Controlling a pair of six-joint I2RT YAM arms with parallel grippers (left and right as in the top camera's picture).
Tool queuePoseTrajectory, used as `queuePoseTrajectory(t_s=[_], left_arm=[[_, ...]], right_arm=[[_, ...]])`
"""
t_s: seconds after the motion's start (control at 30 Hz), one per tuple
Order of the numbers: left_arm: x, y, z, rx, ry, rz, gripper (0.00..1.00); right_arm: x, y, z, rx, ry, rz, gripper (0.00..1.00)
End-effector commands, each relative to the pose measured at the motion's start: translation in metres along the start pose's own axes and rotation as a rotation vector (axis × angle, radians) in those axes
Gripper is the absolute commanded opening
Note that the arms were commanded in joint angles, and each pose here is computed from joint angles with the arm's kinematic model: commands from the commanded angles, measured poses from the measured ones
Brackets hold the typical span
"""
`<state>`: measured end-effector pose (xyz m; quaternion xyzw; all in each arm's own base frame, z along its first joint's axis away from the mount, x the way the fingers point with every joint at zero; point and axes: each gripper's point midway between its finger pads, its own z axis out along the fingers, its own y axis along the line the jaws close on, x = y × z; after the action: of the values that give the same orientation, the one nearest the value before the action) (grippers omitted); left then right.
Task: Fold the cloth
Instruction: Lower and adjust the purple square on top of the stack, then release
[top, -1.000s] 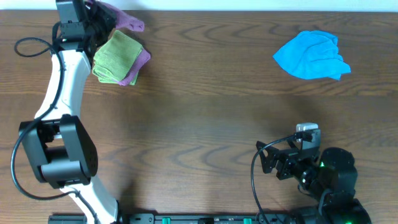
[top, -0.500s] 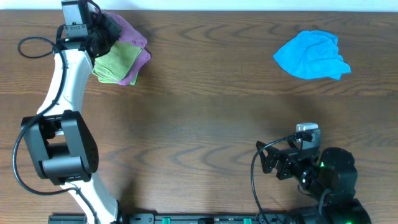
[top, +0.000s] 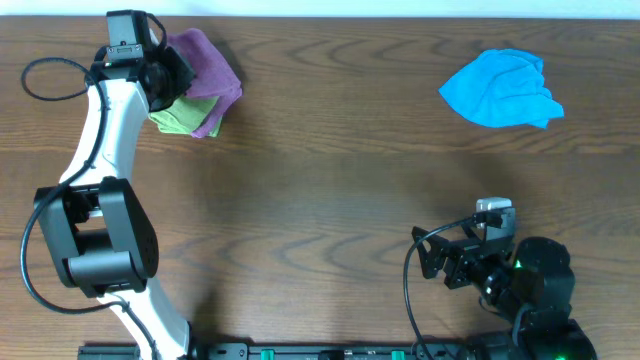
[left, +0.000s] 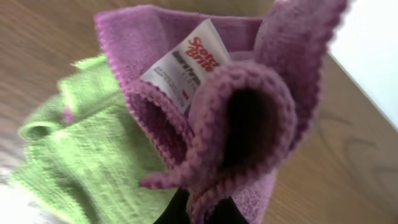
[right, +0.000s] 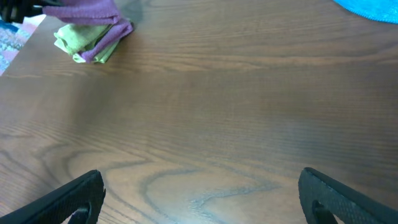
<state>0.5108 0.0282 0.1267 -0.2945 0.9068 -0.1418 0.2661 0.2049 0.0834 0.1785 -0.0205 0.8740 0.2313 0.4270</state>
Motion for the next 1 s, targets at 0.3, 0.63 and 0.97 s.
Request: queuePoseTrajectory(t_s=[0.3,0.63,0.97], left_arm=[[-0.007,0.031,0.006,-0.116,-0.016,0.042,0.06],[-0.006,0.036,0.008,-0.130,-0.004,0.043,0.42],[-0.008,0.062,0.001,-0.169,0.023,0.006,0.48]], right_arm=[[0.001,-0.001,0.000,0.000,0.000,0.021,0.99],[0.000,-0.001,0.000,0.000,-0.001,0.021,0.99],[0.000,-0.001,0.000,0.000,-0.001,0.021,0.99]])
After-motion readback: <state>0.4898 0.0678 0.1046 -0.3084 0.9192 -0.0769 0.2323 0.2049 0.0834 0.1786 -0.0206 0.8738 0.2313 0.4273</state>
